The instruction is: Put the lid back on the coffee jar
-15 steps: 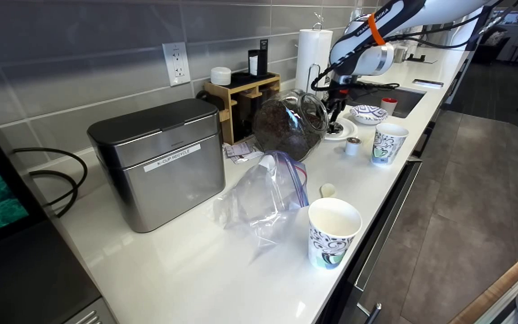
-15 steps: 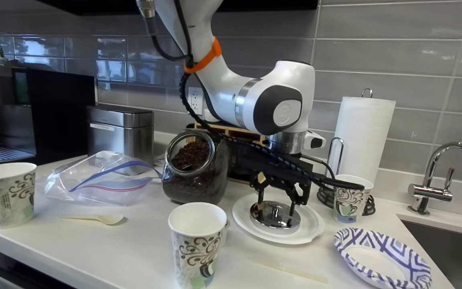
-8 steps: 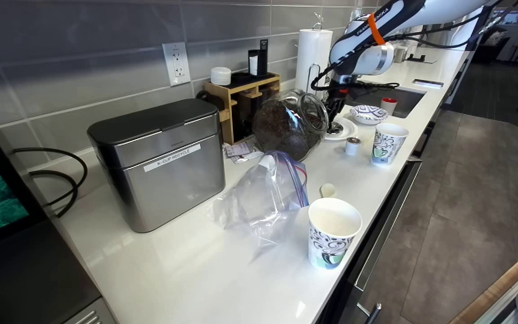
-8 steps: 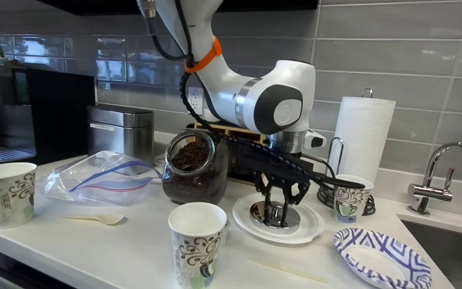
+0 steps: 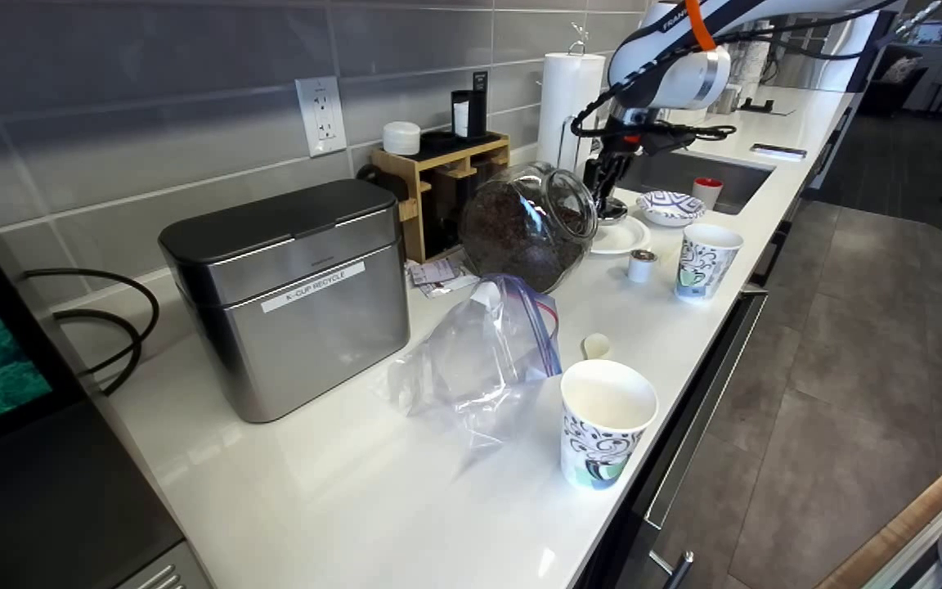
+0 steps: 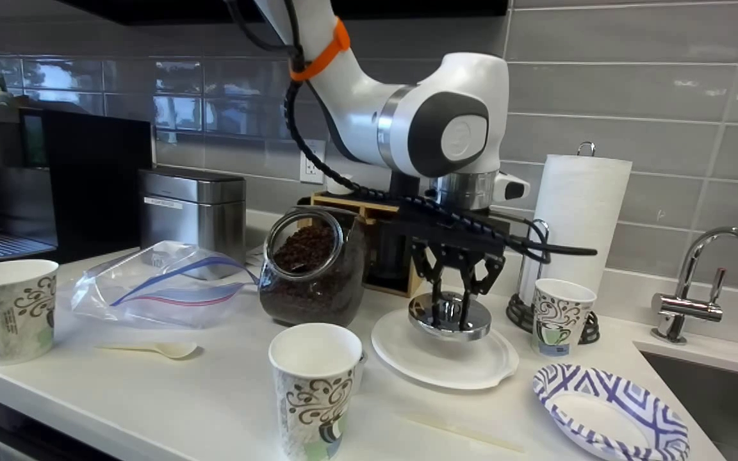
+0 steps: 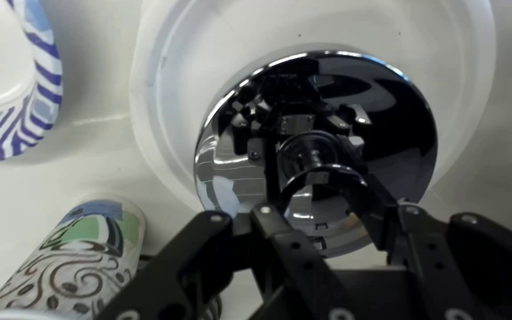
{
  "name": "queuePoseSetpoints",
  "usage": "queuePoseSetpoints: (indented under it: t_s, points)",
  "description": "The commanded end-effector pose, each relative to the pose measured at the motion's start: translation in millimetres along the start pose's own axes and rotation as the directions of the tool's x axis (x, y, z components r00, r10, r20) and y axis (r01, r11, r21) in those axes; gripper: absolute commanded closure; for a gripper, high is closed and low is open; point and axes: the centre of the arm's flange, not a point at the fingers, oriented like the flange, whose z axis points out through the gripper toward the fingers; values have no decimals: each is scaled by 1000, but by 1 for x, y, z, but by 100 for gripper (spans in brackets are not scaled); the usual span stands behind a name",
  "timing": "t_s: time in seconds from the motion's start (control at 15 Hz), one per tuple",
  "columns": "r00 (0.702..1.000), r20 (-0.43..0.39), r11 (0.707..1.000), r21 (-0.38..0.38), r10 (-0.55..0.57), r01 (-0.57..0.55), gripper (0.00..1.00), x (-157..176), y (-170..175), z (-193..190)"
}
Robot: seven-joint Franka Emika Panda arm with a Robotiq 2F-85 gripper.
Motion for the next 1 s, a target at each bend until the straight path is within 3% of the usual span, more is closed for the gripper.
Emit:
queuePoseSetpoints:
  t_s: [0.0,0.33,0.47,0.93]
  points:
    - [1000,8,1000,21,5,-5,79,-24,-8,-57]
    - [996,84,995,97,-26,18,79,-52,-23,-112]
    - [995,100,997,82,-14,6,79,-66,-30,-129]
    - [1000,-16,999,54,8,-7,79,-112,-69,-165]
